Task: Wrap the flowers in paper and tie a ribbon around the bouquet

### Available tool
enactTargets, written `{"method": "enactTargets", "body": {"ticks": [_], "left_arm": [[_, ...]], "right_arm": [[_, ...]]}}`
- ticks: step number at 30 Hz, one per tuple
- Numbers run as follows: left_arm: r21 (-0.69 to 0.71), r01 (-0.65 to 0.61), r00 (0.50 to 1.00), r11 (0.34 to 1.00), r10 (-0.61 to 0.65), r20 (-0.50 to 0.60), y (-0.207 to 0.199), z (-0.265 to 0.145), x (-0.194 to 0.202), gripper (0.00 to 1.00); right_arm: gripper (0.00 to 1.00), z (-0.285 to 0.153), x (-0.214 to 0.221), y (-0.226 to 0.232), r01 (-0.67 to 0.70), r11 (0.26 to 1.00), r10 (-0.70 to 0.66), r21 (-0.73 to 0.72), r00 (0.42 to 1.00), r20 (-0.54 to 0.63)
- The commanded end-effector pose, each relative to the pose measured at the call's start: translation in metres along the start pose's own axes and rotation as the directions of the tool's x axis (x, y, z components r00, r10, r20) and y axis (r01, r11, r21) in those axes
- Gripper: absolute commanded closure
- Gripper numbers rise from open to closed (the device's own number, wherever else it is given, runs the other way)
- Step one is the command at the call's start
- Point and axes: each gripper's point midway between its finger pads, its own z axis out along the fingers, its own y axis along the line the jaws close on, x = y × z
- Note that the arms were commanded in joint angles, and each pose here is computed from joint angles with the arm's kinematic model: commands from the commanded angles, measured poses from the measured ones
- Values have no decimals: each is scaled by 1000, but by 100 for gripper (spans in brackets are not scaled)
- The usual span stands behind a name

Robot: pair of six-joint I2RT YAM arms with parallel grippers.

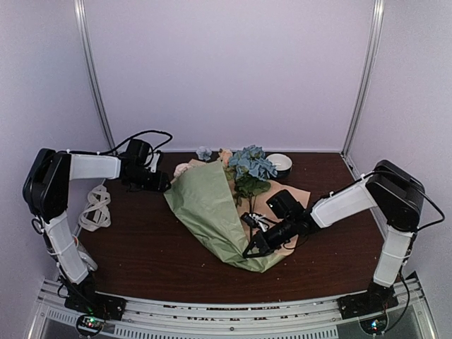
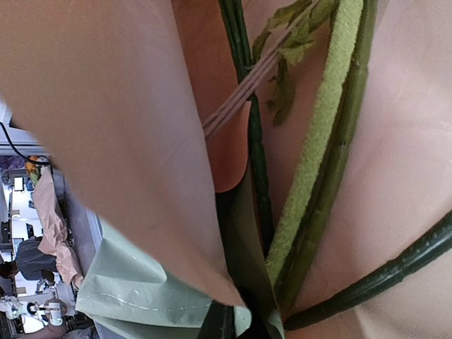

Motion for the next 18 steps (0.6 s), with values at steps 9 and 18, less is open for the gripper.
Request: {"method": "enactTargets", "body": {"ticks": [9,18], "left_arm": [[36,-506,847,862,488,210,-163,-136,39,48],[171,-880,469,444,870,153,-283,-101,164,35]], "right_arm": [[100,3,-4,-11,-48,998,47,51,999,24],[99,1,-5,-10,-73,997,71,27,994,79]]}}
